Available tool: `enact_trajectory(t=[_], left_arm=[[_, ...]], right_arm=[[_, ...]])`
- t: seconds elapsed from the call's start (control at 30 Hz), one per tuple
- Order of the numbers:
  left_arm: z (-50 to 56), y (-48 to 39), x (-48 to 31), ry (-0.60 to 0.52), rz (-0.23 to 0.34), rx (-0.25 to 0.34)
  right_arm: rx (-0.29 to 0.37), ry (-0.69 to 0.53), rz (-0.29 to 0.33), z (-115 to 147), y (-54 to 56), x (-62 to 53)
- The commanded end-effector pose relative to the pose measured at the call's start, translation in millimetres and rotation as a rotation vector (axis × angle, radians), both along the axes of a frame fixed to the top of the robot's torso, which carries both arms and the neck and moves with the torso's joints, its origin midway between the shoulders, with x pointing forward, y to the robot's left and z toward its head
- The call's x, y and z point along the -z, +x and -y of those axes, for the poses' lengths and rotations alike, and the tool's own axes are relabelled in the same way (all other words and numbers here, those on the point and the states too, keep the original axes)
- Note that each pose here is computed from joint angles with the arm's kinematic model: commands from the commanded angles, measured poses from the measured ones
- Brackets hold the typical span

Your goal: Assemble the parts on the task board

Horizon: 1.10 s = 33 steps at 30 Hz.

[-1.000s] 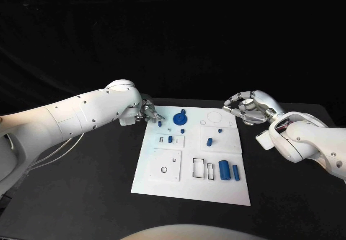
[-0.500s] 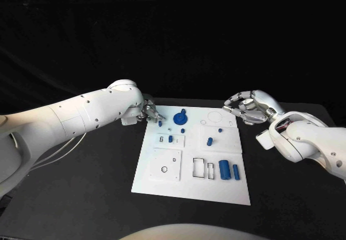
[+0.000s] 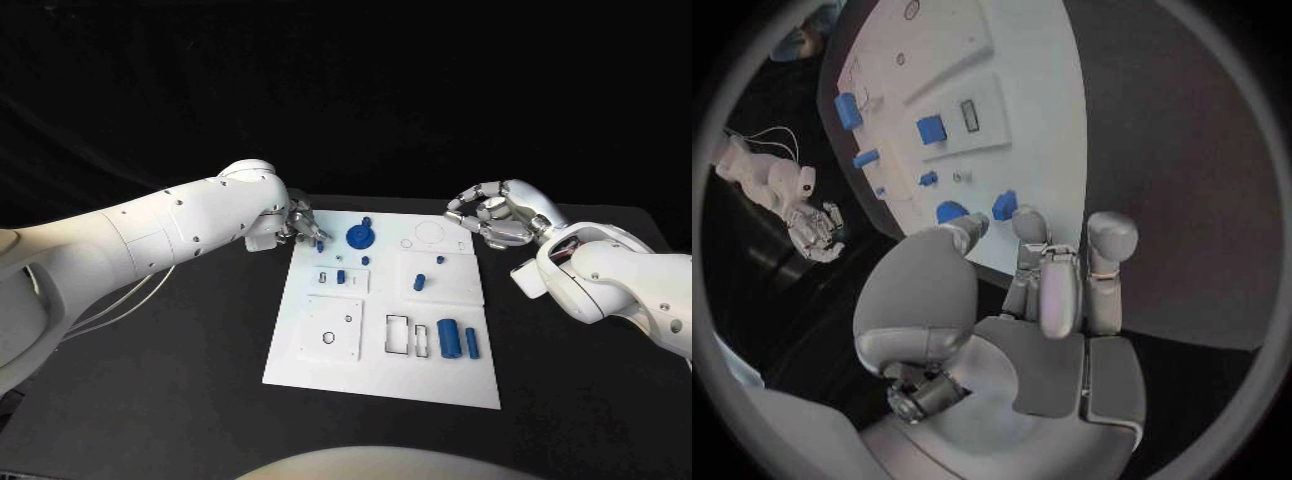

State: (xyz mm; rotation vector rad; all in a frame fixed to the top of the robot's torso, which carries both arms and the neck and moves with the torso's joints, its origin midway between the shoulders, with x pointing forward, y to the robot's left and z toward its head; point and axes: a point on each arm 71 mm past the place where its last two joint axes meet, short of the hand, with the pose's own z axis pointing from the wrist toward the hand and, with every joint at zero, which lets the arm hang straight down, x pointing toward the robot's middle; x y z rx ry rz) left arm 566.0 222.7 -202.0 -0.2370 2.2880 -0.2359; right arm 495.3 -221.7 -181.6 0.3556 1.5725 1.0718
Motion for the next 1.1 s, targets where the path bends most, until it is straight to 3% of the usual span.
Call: enact_trajectory(t=[0.03,0.7,1.1], left_arm=[[2.1,-0.3,-0.3,-0.017,-0.014,0.008],[5.9,-2.4,0.3,-0.04,-0.021,0.012],[-0.7,-3.8,-1.2,-0.083,-0.005,-0.027]], right_arm=[[-0.014,-0.003,-0.009,-1.3,-0.4,1.1],[-0.014,-0.004,-0.01,-1.4,0.2,1.8],[-0.015,-0.003,-0.01,-1.5,0.2,1.9]])
